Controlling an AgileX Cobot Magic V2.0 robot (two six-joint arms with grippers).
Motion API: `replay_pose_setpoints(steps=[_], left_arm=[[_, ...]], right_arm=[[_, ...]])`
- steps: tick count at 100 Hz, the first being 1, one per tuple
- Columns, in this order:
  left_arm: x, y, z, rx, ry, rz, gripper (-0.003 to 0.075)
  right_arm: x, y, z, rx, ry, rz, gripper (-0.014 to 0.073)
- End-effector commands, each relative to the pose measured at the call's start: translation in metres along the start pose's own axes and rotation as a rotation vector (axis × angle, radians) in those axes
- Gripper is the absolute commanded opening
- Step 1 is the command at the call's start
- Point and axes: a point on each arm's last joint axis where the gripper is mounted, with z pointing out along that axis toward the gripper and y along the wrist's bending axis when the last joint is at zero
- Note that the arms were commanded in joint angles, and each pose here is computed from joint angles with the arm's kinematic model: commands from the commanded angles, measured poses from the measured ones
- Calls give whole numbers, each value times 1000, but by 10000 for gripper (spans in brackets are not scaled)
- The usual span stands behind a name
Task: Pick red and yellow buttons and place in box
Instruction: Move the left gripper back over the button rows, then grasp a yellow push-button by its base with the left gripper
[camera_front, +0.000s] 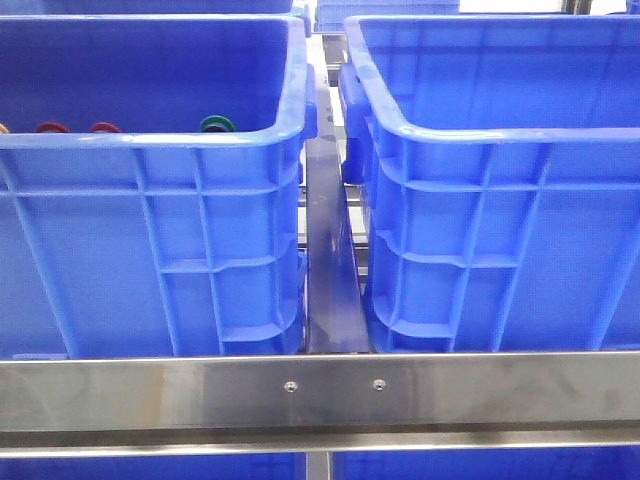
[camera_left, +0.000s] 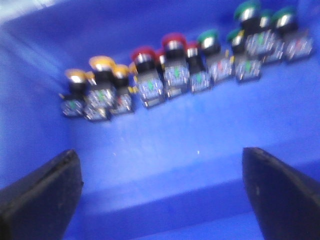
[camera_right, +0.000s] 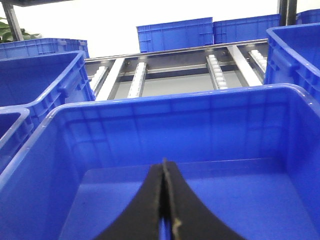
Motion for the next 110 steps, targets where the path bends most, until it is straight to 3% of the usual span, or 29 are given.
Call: replay_pose_setpoints(steps=[1, 23, 44, 83, 110], left_arm=[[-15, 12, 2, 51, -95, -25, 608], [-17, 48, 29, 80, -92, -143, 608], [-20, 78, 84, 77, 32, -237, 608], [-56, 97, 152, 58, 126, -179, 608], [-55, 112, 184, 35, 179, -187, 563]], right_arm=[[-10, 2, -1, -12, -30, -14, -67], [-10, 2, -1, -12, -30, -14, -67], [-10, 2, -1, -11, -30, -13, -67], [-10, 2, -1, -11, -30, -13, -67], [-10, 2, -1, -11, -30, -13, -67]])
